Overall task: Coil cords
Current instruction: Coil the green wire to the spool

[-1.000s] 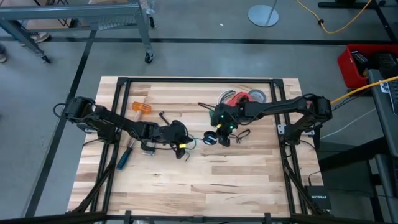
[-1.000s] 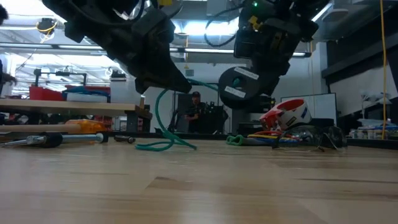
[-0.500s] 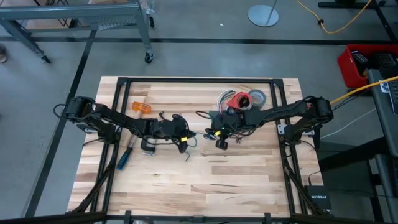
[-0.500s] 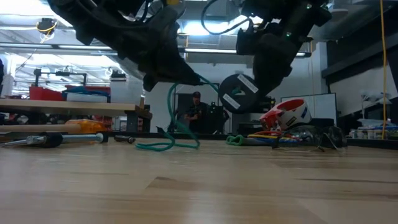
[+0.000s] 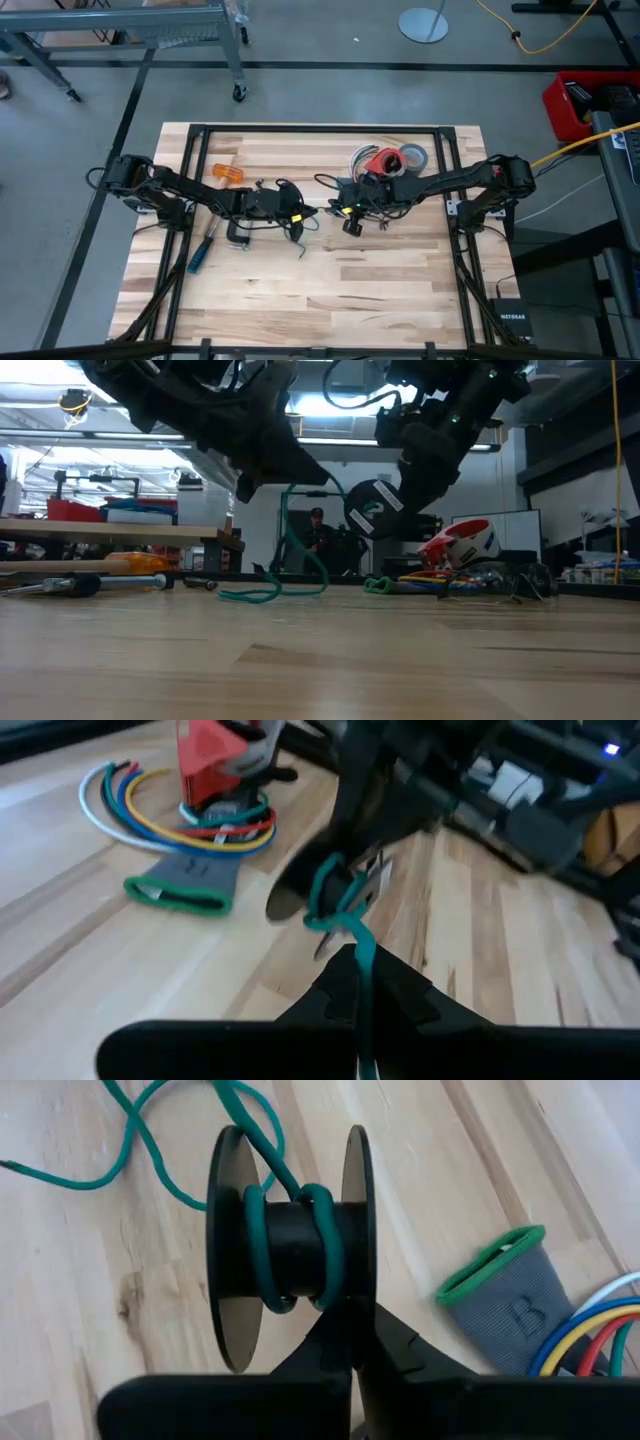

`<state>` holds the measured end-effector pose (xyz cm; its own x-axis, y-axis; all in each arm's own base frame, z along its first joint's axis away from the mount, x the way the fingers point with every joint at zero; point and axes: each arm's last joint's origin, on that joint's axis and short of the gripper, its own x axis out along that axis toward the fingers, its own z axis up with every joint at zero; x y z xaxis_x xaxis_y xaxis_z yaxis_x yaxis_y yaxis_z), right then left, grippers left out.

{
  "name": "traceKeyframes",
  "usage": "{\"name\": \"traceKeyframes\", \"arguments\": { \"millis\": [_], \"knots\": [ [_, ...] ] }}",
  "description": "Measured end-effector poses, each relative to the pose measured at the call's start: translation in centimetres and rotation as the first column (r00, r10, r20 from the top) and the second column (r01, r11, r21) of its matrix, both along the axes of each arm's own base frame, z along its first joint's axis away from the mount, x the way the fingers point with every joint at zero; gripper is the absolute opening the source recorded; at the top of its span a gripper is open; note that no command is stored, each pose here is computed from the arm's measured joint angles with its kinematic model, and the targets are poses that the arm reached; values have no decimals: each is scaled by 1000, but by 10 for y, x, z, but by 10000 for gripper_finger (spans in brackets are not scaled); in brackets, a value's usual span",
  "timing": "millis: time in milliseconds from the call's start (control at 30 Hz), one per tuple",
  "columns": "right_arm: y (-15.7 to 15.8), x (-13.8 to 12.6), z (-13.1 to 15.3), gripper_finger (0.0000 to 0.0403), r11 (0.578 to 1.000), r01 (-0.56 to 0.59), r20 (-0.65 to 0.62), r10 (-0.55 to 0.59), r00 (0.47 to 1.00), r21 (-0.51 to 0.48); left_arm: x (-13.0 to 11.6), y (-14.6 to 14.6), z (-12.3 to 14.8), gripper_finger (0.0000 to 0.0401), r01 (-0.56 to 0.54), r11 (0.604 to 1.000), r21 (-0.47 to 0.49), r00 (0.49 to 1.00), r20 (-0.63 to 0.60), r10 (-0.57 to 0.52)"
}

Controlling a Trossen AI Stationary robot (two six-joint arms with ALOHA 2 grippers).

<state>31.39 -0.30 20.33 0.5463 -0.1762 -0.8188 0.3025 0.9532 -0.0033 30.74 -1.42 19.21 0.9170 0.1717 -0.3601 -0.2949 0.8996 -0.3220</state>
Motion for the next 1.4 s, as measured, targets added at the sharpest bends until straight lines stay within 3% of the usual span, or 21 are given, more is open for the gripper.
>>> {"name": "traceKeyframes", "arguments": {
  "millis": [167, 400, 667, 900, 1100, 1400],
  "knots": [
    [0, 2, 2, 3, 1000, 3, 28, -3, 1000, 2, 2, 6, 6, 1, -21, 1000, -5, 998, 64, 21],
    [0, 16, 13, 3, 999, 23, 220, -29, 975, 30, 5, 4, 17, 1, -17, 999, -39, 983, 183, 24],
    [-1, 24, 23, 3, 994, 94, 352, -107, 930, 55, 6, -2, 24, 1, 5, 1000, -28, 967, 253, 2],
    [-2, 32, 30, 3, 991, 124, 468, -137, 873, 60, 6, -2, 24, 1, 9, 1000, -2, 969, 246, -8],
    [-2, 37, 37, 3, 991, 115, 545, -134, 828, 70, 6, -6, 24, 1, 29, 997, 76, 973, 227, -46],
    [-1, 37, 37, 3, 994, 78, 545, -109, 831, 80, 4, -17, 20, 1, 84, 977, 197, 979, 165, -117]
  ]
}}
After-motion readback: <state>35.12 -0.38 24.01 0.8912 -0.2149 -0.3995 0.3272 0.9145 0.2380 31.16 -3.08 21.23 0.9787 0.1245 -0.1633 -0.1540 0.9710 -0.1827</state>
